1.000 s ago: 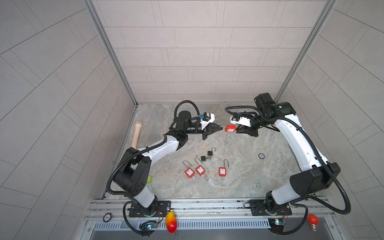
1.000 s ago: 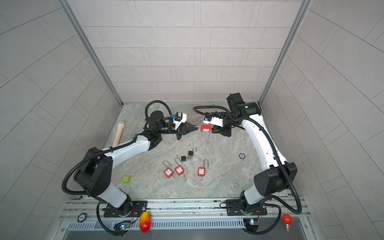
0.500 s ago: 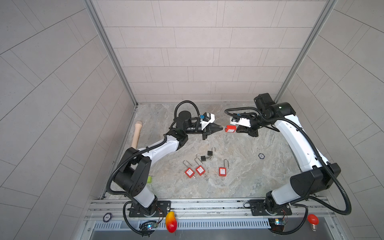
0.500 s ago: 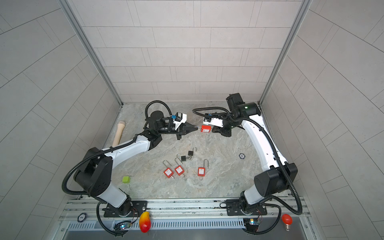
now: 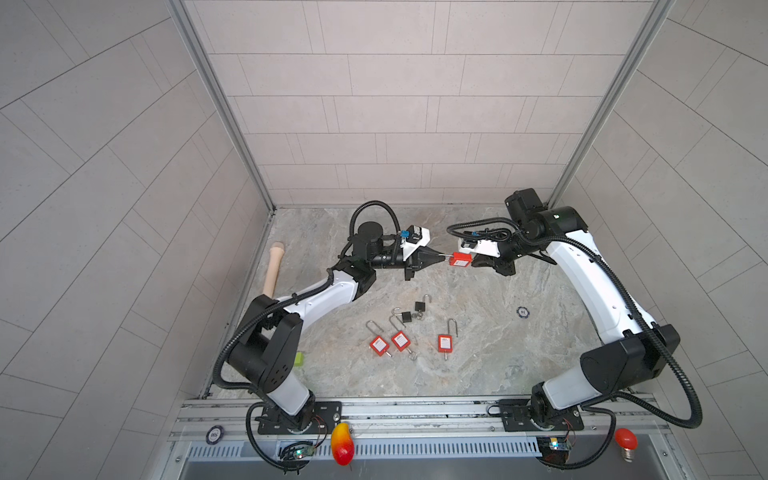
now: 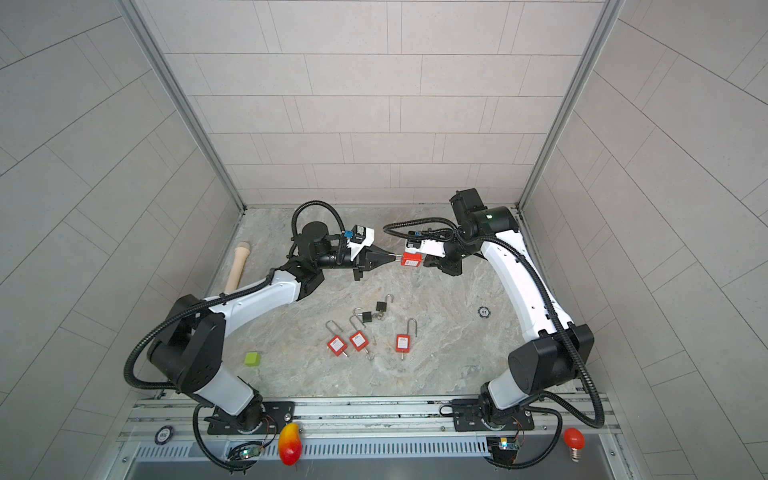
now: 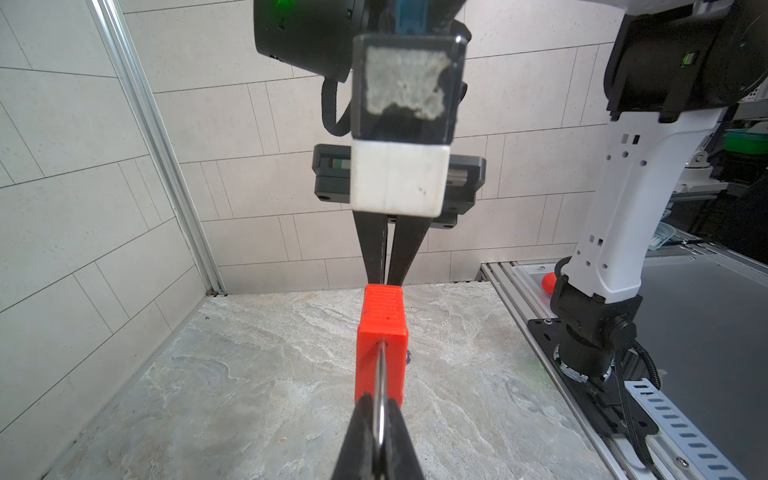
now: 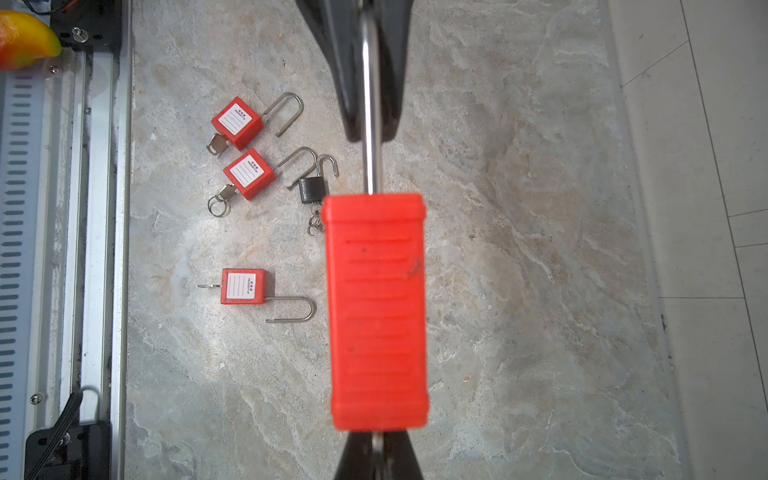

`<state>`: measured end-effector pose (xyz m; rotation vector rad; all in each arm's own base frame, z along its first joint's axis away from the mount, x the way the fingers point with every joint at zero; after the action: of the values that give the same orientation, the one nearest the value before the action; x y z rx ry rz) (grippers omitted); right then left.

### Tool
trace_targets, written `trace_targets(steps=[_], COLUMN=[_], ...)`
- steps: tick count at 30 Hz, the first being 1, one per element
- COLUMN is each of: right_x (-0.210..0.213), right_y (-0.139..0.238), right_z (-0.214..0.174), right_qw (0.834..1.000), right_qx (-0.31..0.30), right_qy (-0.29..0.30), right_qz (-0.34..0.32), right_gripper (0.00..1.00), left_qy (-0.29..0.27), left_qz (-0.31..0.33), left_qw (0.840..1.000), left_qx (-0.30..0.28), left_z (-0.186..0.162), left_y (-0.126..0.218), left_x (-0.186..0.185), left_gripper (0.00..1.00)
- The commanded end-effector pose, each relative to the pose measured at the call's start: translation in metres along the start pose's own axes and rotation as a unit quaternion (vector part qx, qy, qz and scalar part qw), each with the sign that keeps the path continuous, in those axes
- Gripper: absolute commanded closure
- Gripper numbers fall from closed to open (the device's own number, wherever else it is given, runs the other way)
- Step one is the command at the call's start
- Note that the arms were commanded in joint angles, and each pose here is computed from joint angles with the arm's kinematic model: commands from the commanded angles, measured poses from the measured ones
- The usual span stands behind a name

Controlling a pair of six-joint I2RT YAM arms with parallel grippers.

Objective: Lock with the key

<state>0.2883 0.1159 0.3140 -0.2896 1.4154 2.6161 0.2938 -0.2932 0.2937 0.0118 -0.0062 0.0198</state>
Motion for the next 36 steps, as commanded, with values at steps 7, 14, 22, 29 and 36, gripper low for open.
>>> trace_targets(steps=[7, 14, 22, 29, 36], right_x=[0.004, 0.004, 0.007, 0.008, 0.009], right_y=[0.004, 0.003, 0.007, 0.009, 0.008], right_z=[-0.004, -0.009, -0.012, -0.009, -0.008], right_qw=[1.0, 1.0, 1.0, 0.998, 0.996], right_qx=[0.009, 0.01, 0.001, -0.015, -0.026], right_qy=[0.018, 0.009, -0.014, -0.042, -0.057], right_qz=[-0.006, -0.005, 0.002, 0.038, 0.057], right_gripper=[1.0, 1.0, 1.0, 1.0, 1.0], left_qy=[-0.034, -0.033, -0.041, -0.071, -0.094], left_qz=[0.011, 0.017, 0.024, 0.027, 0.03], left_qw=[0.999, 0.999, 0.999, 0.997, 0.995], left_qx=[-0.026, -0.025, -0.025, -0.024, -0.032], left_z=[0.023, 0.023, 0.023, 0.024, 0.026], left_y=[0.012, 0.015, 0.02, 0.02, 0.021], left_x=[-0.003, 0.0, 0.004, 0.002, 0.003], left_gripper=[1.0, 1.0, 1.0, 1.0, 1.0])
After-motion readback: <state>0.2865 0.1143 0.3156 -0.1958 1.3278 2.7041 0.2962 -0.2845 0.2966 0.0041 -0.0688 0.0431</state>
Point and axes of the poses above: each gripper's point midway between its finger pads, its own y axis back along the fingers, its own x axis along the line the jaws close on, z = x × y, the point moved 6 cm from there along y, back along the fingers, and after that the axes turned 6 degrees about y, right-handed, at the moved point
